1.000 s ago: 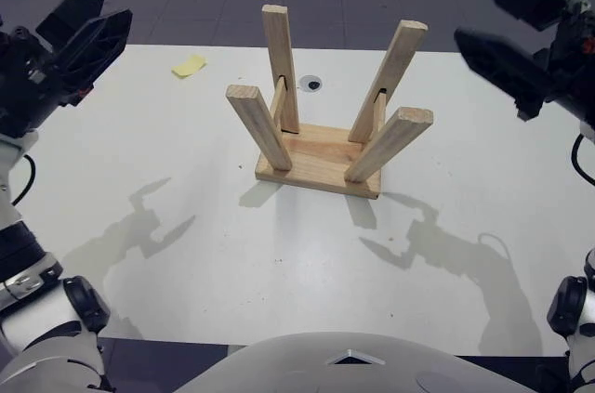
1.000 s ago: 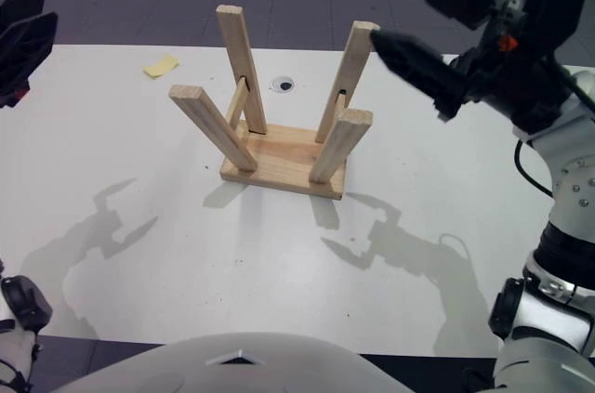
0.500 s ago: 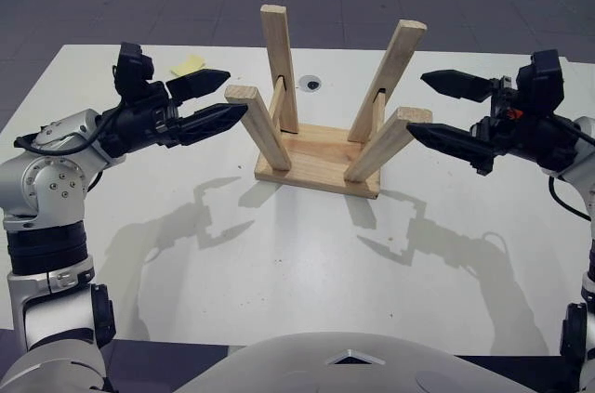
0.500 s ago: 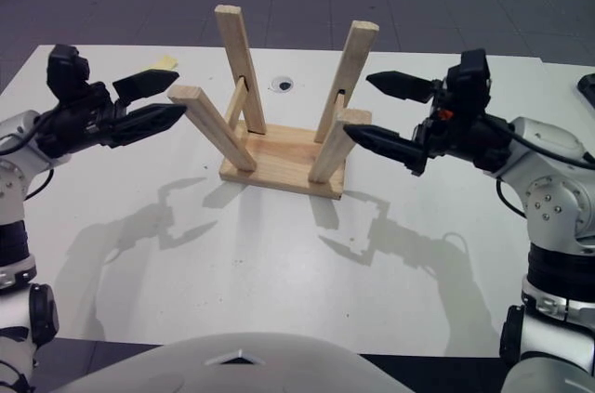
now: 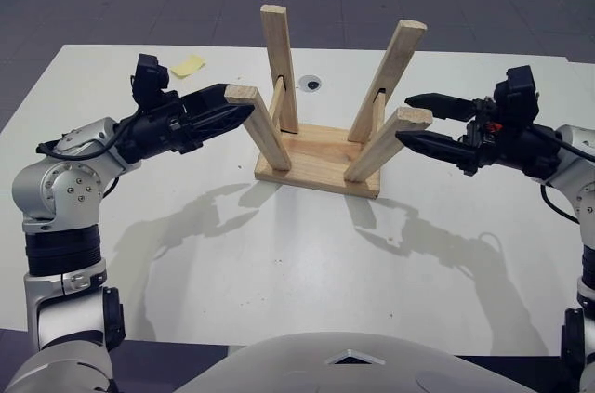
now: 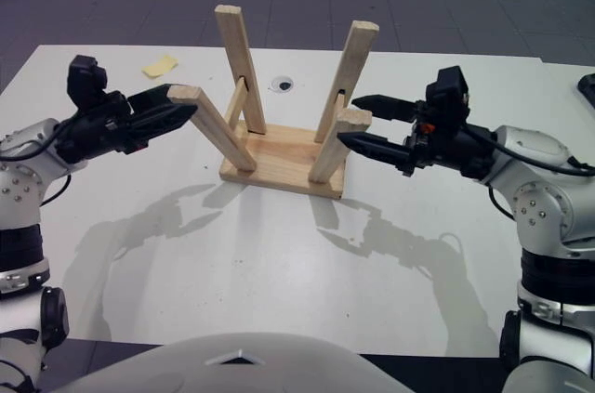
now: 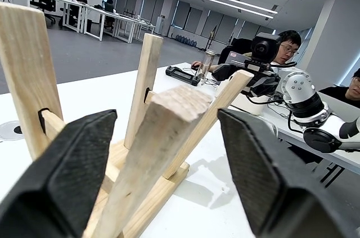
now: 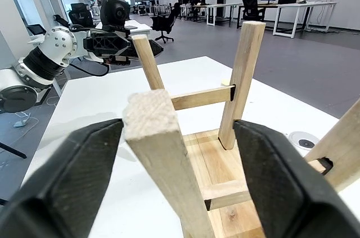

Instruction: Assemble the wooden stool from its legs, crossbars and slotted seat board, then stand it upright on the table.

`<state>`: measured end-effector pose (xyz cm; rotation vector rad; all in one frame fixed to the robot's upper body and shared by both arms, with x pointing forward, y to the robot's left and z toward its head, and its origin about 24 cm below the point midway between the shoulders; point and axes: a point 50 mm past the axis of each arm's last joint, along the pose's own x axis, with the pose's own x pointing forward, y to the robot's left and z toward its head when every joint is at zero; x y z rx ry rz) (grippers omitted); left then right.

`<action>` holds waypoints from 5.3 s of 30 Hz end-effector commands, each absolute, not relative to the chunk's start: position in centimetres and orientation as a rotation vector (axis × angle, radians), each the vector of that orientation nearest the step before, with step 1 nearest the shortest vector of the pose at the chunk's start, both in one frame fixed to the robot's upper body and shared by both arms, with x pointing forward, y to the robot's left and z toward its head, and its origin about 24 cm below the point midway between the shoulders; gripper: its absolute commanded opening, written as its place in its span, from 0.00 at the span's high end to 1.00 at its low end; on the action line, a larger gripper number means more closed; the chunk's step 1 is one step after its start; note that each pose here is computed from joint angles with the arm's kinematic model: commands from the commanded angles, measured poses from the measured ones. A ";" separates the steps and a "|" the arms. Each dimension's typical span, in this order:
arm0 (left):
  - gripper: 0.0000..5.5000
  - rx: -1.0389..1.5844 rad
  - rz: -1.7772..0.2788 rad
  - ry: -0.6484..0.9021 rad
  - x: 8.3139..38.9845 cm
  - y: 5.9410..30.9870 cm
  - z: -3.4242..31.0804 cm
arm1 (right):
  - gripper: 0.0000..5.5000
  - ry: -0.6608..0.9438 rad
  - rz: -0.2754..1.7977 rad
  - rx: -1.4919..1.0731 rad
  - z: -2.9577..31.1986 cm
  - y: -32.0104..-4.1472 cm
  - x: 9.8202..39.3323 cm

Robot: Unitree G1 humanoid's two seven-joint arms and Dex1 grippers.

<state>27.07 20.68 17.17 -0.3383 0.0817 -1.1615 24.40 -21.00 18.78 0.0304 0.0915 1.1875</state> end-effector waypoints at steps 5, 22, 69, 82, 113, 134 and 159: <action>0.63 -0.357 -1.185 0.115 26.7 20.2 17.1 | 0.61 0.103 1.163 0.004 19.1 -20.6 24.7; 0.74 -0.586 -1.392 0.456 26.7 18.7 20.2 | 0.72 0.780 1.205 0.242 24.1 -15.8 28.8; 0.30 -0.668 -0.953 0.455 36.7 17.5 10.3 | 0.31 0.933 0.777 0.539 12.7 -9.0 37.6; 0.02 -0.908 -0.941 0.325 36.7 20.5 13.3 | 0.02 0.897 0.779 0.571 13.5 -10.4 37.9; 0.02 -0.744 -0.820 0.344 35.7 23.0 11.5 | 0.02 0.889 0.776 0.593 13.9 -10.5 37.9; 0.02 -0.757 -0.345 -0.290 24.5 42.9 21.0 | 0.02 0.897 0.754 0.585 13.8 -11.9 37.8; 0.02 -1.124 -0.241 -0.323 23.3 35.2 10.2 | 0.02 0.644 0.691 0.855 17.8 -18.1 38.3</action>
